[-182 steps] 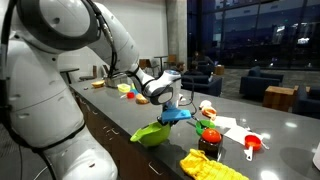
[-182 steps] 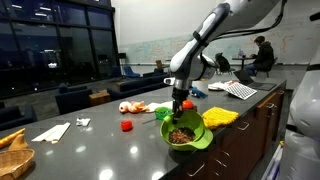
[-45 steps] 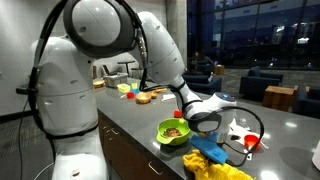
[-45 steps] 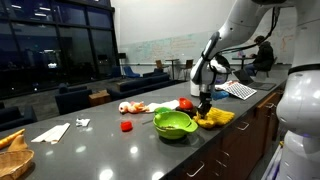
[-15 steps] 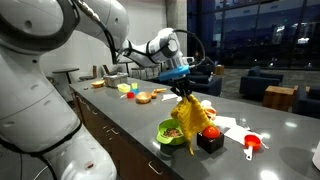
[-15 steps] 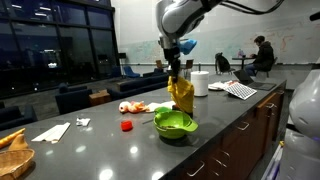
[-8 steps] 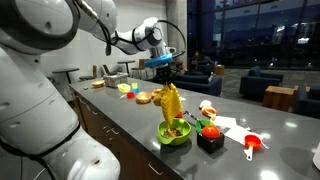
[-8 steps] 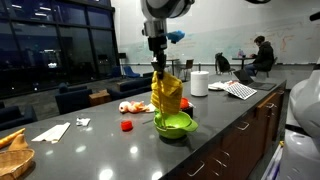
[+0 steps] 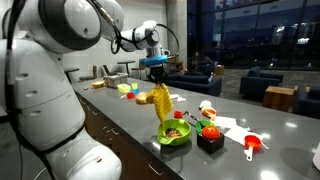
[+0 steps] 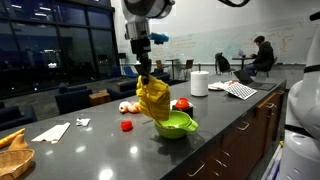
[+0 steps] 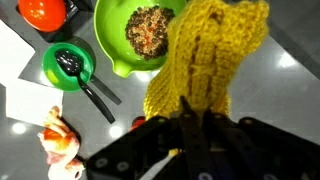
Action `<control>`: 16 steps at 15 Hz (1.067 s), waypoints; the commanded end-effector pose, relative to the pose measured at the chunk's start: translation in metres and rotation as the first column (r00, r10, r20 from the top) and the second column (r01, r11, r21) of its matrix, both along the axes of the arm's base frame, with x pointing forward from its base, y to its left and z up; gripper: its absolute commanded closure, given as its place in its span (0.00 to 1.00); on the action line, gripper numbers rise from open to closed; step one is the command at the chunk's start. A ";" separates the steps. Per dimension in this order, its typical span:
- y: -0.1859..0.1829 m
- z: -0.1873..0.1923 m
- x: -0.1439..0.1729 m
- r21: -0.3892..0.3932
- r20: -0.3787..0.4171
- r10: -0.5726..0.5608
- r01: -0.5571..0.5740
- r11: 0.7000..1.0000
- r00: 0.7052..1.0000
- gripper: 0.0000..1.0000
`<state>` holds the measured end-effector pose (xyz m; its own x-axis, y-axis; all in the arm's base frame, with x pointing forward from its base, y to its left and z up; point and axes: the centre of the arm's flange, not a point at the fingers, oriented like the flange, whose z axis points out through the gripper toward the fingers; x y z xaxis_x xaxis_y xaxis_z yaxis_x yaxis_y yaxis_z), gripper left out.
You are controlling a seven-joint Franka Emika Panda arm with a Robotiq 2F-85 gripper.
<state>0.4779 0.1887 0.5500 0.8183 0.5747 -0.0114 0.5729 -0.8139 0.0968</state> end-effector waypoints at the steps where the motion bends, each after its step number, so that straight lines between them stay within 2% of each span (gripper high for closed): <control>1: 0.034 0.004 0.026 0.016 -0.065 0.031 -0.030 0.999 0.997 0.98; 11: 0.126 -0.020 0.044 0.001 -0.150 0.135 -0.136 0.991 0.979 0.98; 16: 0.136 -0.046 0.056 0.019 -0.191 0.173 -0.173 0.985 0.966 0.98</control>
